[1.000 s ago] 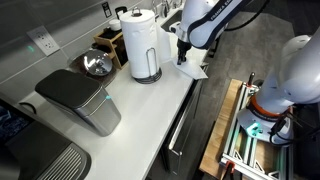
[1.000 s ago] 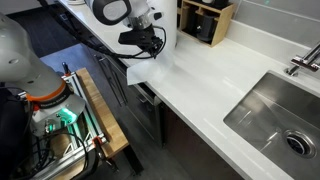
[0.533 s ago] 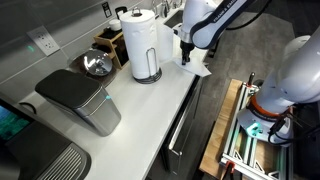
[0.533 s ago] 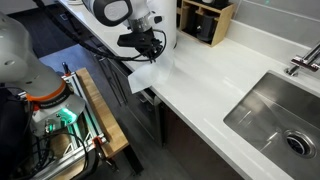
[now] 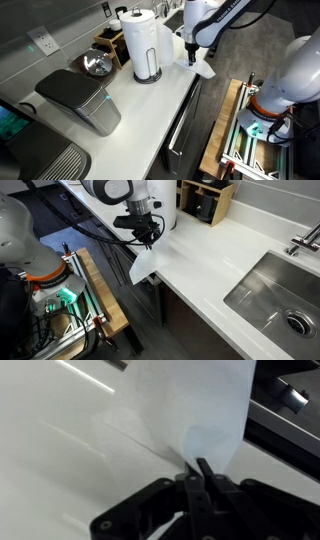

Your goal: Remove a piece of paper towel from the paper towel roll and put it on the counter

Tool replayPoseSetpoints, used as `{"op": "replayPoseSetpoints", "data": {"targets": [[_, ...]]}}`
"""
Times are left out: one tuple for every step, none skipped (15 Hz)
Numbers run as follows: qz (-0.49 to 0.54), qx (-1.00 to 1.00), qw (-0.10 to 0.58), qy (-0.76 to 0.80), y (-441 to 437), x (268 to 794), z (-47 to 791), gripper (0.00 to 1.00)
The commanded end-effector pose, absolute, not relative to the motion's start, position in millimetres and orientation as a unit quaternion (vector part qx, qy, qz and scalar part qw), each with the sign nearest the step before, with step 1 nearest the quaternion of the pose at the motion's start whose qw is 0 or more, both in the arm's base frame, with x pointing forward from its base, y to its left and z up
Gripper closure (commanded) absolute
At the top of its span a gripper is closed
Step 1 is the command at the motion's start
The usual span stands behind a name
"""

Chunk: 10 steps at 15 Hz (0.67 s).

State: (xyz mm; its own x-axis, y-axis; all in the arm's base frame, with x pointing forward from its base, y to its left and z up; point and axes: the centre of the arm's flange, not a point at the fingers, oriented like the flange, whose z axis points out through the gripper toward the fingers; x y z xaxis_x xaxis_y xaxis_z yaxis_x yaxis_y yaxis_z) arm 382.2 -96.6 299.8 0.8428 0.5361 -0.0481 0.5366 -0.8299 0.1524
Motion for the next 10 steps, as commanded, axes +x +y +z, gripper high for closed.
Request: {"op": "replayPoseSetpoints", "data": {"targets": [[-0.044, 0.956, 0.094, 0.275, -97.1, 360.0, 305.2, 0.91], [-0.057, 0.955, 0.102, 0.274, -98.6, 357.6, 306.6, 0.91], [-0.068, 0.954, 0.106, 0.274, -99.7, 356.0, 308.4, 0.91], [-0.081, 0.952, 0.111, 0.274, -100.4, 354.0, 310.6, 0.91], [-0.095, 0.950, 0.116, 0.273, -101.2, 351.8, 312.2, 0.91], [-0.109, 0.948, 0.119, 0.273, -102.1, 349.6, 313.9, 0.91], [-0.121, 0.947, 0.121, 0.273, -102.7, 347.3, 314.7, 0.91], [-0.133, 0.945, 0.122, 0.272, -102.8, 345.1, 315.5, 0.91], [-0.144, 0.943, 0.121, 0.273, -103.0, 343.1, 316.2, 0.91], [-0.153, 0.942, 0.120, 0.273, -103.2, 341.5, 316.9, 0.91]]}}
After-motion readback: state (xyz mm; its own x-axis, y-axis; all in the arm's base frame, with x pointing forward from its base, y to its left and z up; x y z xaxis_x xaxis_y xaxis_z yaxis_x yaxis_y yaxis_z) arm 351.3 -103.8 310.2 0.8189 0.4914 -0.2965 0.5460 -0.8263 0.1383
